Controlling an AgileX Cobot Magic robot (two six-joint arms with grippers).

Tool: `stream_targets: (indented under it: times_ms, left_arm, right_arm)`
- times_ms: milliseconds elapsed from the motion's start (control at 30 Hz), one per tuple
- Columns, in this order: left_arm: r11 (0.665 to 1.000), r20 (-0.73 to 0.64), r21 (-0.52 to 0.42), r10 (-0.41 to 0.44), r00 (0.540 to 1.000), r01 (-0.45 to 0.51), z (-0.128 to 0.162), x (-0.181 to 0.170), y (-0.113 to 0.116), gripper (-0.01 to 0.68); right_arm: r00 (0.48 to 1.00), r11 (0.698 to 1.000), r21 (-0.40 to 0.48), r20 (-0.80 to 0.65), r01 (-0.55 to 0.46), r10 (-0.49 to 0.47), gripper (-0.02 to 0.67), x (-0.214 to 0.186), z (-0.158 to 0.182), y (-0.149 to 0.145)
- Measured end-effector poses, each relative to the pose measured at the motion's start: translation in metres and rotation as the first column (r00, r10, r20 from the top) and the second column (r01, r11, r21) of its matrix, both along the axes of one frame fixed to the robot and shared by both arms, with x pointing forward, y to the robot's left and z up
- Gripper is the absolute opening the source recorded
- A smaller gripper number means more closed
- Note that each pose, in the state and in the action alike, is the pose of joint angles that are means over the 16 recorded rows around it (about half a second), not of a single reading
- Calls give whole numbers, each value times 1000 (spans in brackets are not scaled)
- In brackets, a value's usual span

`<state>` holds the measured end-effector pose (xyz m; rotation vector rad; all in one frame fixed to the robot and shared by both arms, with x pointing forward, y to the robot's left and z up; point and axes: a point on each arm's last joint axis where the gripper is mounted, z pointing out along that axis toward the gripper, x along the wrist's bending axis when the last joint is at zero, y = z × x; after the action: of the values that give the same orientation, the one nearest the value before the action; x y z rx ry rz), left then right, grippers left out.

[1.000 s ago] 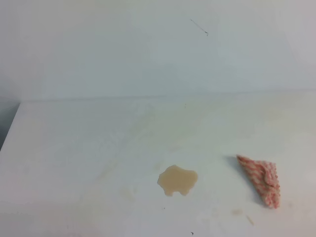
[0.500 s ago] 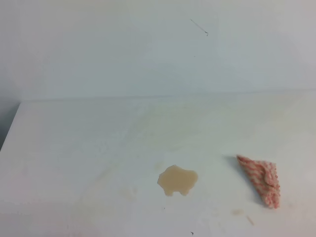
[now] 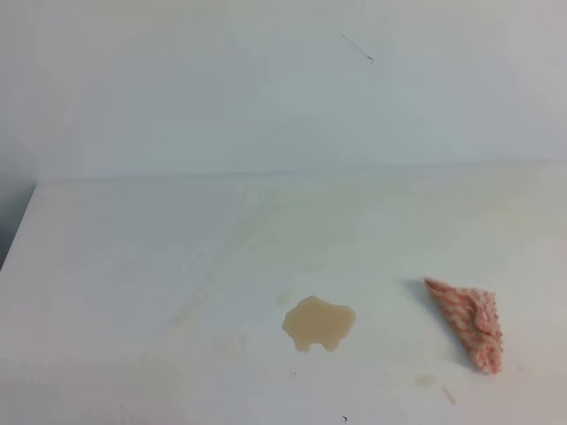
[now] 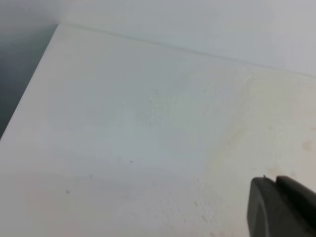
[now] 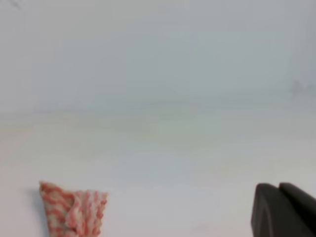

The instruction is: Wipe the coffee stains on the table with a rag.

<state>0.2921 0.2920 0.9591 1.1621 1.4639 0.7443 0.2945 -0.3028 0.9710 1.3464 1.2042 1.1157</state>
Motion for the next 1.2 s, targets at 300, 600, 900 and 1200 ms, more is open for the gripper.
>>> stream_targets:
  times_ms: [300,600,900,1200]
  left_arm:
    - [1000,0,0,0,1000,0,0,0,0,-1]
    - [1000,0,0,0,1000,0,0,0,0,-1]
    - [1000,0,0,0,1000,0,0,0,0,-1]
    - [1000,0,0,0,1000,0,0,0,0,-1]
  right_arm:
    - [970,999,24,240,21,-26,-4,-1,22,-2]
    - [866,998,50,496,50,-68,-4,-8,46,-6]
    - [717,994,90,689,59,-105,-4,-20,67,-9]
    - [617,995,79,781,65,-102,-4,-35,102,-8]
